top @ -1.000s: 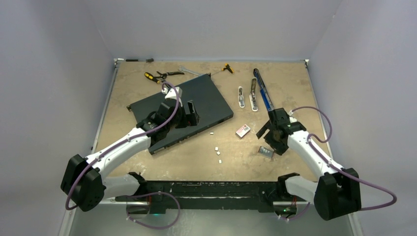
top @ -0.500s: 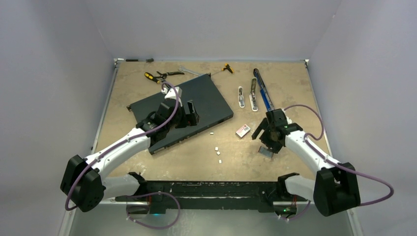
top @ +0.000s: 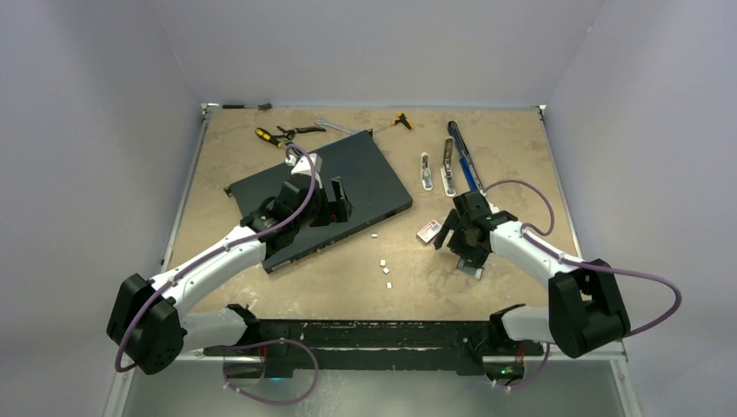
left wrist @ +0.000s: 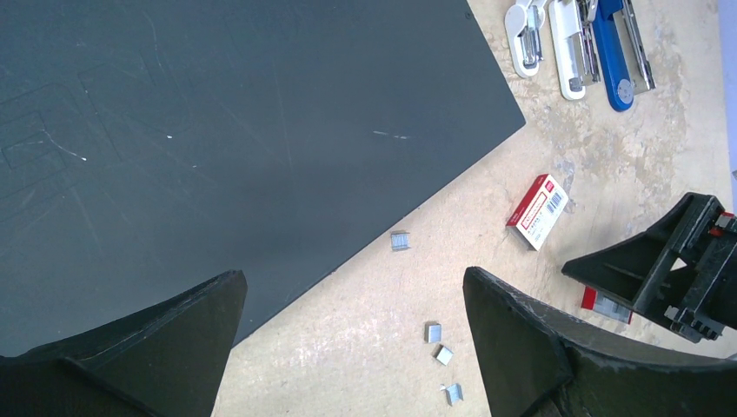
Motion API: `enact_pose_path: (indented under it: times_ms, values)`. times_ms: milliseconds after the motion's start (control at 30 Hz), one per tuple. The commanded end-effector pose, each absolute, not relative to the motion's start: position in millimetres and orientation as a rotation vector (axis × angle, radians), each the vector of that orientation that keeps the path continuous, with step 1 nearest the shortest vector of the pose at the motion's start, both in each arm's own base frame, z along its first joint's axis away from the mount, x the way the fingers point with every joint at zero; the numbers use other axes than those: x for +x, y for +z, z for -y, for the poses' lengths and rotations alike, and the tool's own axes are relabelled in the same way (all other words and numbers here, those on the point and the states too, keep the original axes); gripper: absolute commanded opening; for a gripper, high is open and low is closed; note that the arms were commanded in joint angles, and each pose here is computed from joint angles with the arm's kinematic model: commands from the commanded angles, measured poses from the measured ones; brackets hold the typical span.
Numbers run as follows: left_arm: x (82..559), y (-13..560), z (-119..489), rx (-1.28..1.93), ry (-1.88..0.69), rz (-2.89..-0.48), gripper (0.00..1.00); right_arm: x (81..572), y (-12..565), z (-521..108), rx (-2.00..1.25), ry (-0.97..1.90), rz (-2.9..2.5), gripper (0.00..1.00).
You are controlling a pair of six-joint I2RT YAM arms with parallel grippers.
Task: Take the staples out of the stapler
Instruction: Move the staple box to the center of the board.
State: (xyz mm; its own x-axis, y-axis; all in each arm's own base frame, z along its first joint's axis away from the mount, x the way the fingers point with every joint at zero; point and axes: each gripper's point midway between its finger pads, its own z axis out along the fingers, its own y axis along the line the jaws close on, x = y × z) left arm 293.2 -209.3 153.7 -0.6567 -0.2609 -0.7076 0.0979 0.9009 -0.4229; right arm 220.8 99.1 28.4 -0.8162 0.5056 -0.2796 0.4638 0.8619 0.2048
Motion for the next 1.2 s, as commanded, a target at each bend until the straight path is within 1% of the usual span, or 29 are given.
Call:
enact_pose_path:
  times_ms: [0, 400, 1033, 1167]
  values:
    - [297.6, 164.2, 208.3, -0.116, -0.555, -2.192, 0.93, 230.9, 32.2, -101.6, 0.687, 0.155, -2.695, 0.87]
    - [297.3, 166.4, 206.6, -0.119, -0.549, -2.187, 0.93, 226.8, 26.7, -135.9, 0.542, 0.159, -2.757, 0.88]
    - [293.5, 182.7, 185.2, -0.148, -0.466, -2.150, 0.93, 232.9, 27.6, -248.0, 0.272, 0.263, -2.808, 0.88]
    - [293.1, 184.7, 181.3, -0.153, -0.450, -2.147, 0.93, 236.3, 32.8, -256.3, 0.270, 0.236, -2.785, 0.88]
